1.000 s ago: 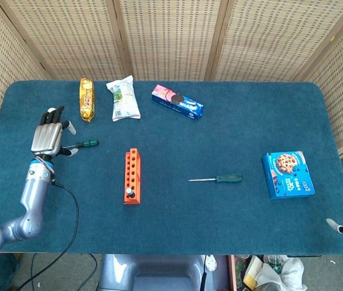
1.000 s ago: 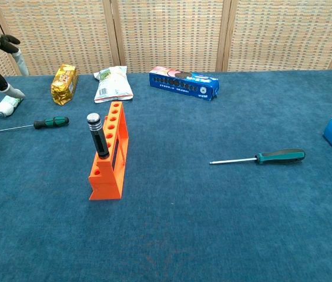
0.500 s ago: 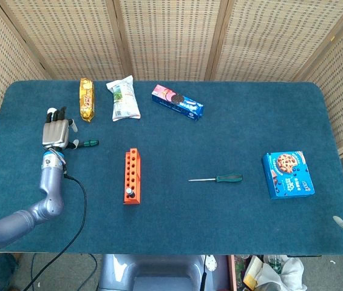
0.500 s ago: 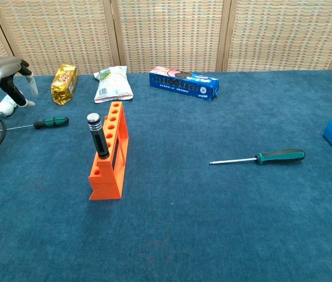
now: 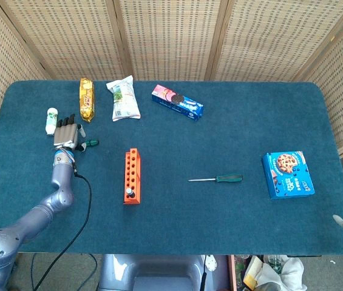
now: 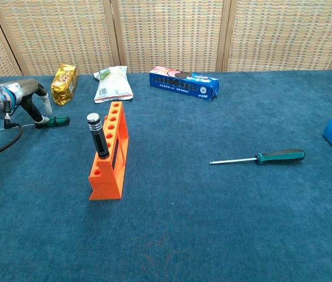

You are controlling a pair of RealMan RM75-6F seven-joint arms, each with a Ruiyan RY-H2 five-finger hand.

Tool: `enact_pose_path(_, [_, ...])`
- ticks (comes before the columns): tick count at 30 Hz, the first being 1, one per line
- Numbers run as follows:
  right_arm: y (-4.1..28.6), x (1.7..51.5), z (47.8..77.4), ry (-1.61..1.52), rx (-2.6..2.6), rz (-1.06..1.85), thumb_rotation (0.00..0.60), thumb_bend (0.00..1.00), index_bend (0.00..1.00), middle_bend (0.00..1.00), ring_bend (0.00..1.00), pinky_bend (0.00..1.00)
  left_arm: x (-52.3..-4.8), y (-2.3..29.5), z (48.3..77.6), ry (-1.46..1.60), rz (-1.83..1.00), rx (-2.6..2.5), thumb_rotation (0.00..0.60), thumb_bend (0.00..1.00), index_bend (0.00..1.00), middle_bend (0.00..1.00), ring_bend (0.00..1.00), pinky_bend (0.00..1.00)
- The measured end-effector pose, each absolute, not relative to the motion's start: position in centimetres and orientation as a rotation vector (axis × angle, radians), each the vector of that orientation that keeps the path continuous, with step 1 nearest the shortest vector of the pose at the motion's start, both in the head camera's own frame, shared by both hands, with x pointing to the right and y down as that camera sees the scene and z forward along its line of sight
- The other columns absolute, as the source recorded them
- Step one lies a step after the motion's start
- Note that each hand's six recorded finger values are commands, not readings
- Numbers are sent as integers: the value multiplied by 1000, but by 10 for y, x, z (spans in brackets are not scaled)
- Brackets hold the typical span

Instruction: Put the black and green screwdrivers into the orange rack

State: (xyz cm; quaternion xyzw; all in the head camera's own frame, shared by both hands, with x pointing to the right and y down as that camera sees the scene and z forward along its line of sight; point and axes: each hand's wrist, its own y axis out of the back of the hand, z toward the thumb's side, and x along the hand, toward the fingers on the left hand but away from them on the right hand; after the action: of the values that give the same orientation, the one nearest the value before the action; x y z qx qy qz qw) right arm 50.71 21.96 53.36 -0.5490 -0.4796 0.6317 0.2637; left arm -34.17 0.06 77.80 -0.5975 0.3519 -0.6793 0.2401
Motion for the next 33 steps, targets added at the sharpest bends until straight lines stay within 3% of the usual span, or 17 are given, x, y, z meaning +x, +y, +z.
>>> enact_pose_path(33, [217,511,538,-1303,-1490,1725,600,0,0,0,0,0,-327,-4,784,927,-1905,-1700,600,279,447,0,0,0])
